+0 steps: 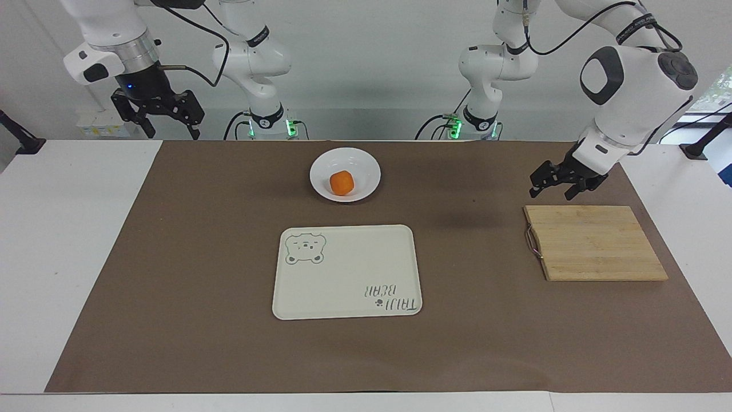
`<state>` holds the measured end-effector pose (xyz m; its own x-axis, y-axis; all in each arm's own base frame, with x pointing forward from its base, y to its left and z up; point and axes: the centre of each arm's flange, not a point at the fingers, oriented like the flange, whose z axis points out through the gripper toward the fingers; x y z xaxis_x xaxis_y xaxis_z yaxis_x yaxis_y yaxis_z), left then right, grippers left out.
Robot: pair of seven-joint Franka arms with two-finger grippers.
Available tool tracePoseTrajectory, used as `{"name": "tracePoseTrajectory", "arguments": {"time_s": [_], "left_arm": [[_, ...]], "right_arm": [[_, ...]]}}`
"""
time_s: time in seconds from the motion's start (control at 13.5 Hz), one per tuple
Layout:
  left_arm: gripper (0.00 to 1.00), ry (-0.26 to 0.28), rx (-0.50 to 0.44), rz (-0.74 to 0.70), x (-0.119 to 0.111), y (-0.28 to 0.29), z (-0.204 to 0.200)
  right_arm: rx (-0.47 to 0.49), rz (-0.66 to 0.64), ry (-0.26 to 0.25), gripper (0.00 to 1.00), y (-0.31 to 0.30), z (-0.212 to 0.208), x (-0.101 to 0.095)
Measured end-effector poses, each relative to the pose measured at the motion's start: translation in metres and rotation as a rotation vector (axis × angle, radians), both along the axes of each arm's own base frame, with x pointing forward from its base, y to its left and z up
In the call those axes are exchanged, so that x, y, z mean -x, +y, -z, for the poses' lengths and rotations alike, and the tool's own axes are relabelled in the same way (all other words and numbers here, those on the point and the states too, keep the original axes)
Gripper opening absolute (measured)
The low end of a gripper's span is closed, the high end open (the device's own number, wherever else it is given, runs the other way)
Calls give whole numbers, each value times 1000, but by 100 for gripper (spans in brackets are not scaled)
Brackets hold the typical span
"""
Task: Place orange and plate with both arms
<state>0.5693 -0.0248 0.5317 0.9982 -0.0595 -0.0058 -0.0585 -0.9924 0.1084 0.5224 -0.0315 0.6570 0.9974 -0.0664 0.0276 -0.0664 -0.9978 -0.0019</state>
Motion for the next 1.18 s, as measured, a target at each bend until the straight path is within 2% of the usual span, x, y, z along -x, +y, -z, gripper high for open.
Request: {"name": "tracePoseTrajectory", "arguments": {"time_s": [0.15, 0.37, 0.52, 0.89, 1.04, 1.18], "left_arm": [[100, 9, -29, 21, 2, -3, -18], [100, 55, -41, 40, 11, -4, -64], [100, 41, -43, 41, 13, -4, -82], [100, 49, -43, 37, 11, -2, -79], [100, 49, -43, 37, 11, -2, -79], [100, 50, -43, 37, 11, -2, -79]], "right_arm": [[0, 0, 0, 100, 0, 0, 0], [0, 0, 0, 100, 0, 0, 0], [0, 0, 0, 100, 0, 0, 0], [0, 0, 2, 100, 0, 0, 0], [-2, -2, 26, 100, 1, 2, 3], [-61, -16, 48, 100, 12, 7, 5]]}}
